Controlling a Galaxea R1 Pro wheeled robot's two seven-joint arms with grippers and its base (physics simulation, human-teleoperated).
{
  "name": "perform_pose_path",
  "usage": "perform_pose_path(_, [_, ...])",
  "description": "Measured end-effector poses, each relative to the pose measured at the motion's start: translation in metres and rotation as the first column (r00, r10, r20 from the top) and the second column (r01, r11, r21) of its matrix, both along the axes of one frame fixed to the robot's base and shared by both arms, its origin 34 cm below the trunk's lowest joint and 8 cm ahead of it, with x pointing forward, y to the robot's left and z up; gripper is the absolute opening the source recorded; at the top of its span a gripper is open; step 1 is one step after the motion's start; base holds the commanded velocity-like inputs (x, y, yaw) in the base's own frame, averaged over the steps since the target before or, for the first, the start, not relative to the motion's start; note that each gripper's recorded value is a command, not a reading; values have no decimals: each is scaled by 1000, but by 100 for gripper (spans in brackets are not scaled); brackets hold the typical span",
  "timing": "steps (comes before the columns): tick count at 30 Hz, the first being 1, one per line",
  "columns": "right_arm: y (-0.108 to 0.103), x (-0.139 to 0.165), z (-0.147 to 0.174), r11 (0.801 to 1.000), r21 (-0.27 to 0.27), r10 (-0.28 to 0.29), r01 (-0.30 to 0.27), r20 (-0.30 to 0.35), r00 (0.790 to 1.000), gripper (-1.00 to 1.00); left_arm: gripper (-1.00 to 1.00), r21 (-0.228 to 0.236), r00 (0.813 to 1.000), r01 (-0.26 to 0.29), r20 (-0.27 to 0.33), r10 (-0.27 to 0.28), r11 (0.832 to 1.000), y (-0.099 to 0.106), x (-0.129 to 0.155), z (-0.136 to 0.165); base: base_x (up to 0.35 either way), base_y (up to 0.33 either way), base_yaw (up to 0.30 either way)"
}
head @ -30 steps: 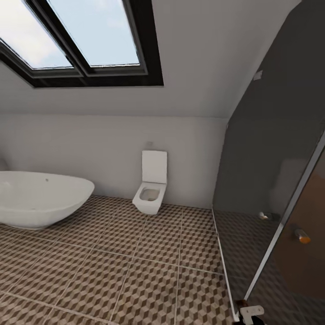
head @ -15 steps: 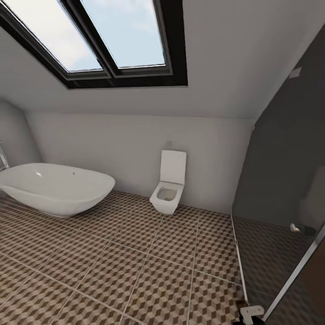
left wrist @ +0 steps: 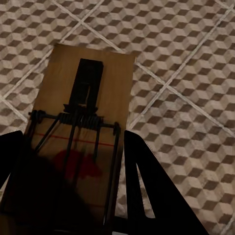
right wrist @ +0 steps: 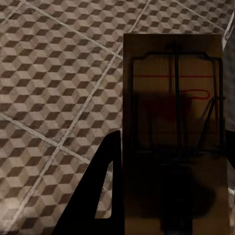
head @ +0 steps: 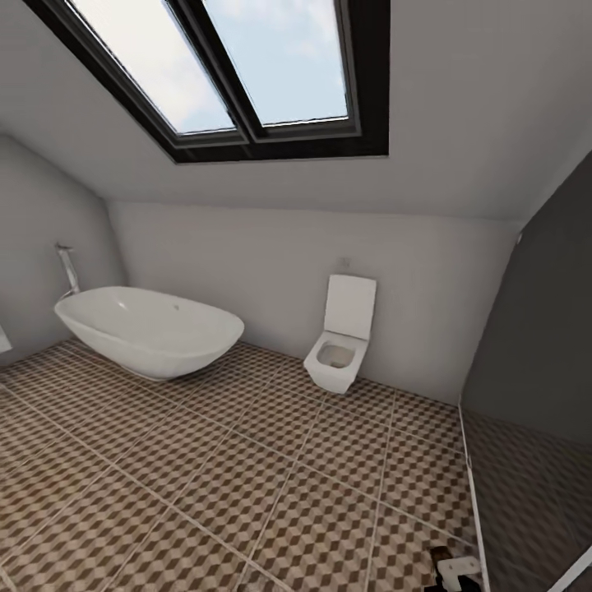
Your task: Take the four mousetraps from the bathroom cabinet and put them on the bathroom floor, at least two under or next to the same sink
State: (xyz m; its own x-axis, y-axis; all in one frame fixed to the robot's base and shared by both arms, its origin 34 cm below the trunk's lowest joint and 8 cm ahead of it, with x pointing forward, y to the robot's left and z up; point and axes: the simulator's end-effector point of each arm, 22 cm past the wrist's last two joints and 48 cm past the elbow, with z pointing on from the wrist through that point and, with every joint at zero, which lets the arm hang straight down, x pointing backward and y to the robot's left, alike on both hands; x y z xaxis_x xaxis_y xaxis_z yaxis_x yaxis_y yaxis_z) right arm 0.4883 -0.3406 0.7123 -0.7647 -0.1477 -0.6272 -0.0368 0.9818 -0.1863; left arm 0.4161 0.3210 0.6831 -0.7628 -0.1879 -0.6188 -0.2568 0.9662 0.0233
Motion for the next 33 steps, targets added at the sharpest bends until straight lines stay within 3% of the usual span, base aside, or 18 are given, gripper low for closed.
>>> perform_pose_path(33, [0, 0, 0, 1000, 0, -1, 1, 0, 1000, -100, -100, 1, 1000, 0, 0, 0, 1000, 0, 0, 0, 0, 0, 291])
